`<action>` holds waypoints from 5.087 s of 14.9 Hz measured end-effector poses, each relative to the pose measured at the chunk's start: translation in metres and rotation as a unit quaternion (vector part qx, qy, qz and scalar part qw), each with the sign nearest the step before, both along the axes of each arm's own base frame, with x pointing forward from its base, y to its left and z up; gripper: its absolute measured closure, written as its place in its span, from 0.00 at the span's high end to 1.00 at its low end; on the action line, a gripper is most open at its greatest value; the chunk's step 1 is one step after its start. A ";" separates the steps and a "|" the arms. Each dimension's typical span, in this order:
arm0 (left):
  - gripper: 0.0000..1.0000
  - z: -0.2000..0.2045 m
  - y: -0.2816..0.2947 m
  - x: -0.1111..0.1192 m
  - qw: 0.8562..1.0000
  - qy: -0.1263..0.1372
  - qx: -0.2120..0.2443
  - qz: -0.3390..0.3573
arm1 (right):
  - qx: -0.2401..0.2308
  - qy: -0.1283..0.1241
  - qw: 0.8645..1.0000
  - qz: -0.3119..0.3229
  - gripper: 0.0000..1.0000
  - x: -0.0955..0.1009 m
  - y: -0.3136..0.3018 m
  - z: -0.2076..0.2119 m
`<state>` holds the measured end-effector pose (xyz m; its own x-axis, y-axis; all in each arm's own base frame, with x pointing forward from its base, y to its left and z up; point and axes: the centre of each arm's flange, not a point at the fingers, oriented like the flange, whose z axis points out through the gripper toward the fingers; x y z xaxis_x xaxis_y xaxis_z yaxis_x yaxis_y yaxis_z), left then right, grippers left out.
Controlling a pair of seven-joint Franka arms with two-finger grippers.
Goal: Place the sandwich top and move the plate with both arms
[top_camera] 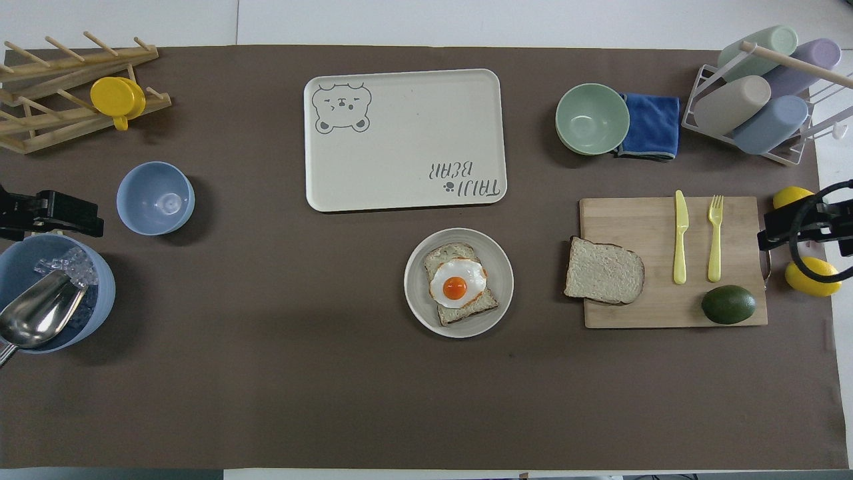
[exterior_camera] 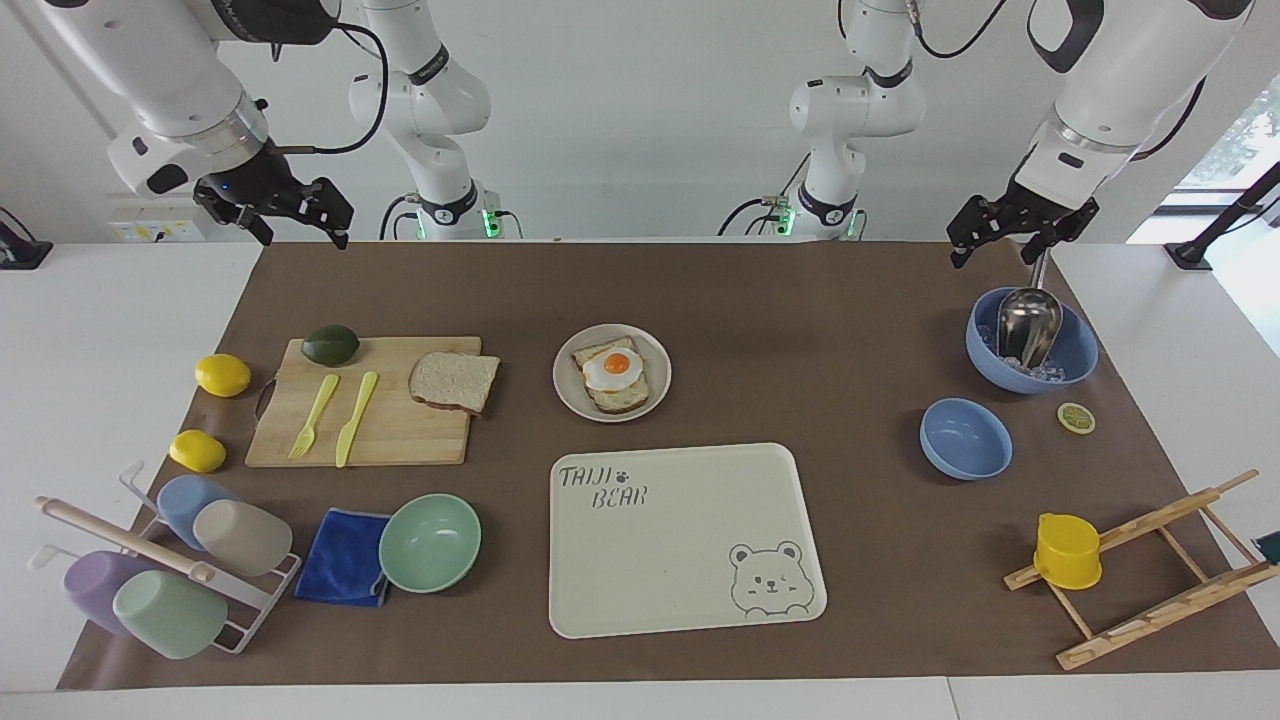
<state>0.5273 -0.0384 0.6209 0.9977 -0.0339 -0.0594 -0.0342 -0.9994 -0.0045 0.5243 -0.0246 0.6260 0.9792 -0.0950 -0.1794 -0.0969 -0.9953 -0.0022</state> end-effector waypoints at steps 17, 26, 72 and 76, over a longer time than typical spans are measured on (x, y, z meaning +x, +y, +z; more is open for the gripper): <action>1.00 0.000 0.000 0.000 1.000 0.000 0.000 0.000 | -0.130 -0.007 0.986 0.106 1.00 0.019 0.132 -0.055; 1.00 0.000 0.000 0.000 1.000 0.000 0.000 0.000 | -0.207 -0.008 0.977 0.043 1.00 0.049 0.244 -0.254; 1.00 0.000 0.000 0.000 1.000 0.000 0.000 0.000 | -0.220 0.018 0.973 0.065 0.09 -0.009 0.252 -0.288; 1.00 0.000 -0.001 0.000 1.000 0.000 0.000 -0.001 | -0.228 0.004 0.970 0.081 0.09 -0.004 0.310 -0.216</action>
<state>0.5272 -0.0390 0.6209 0.9976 -0.0350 -0.0594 -0.0353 -0.9994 -0.0046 0.5201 0.2859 0.4098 0.9866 -0.0115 -0.1629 0.0627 -0.8945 0.4426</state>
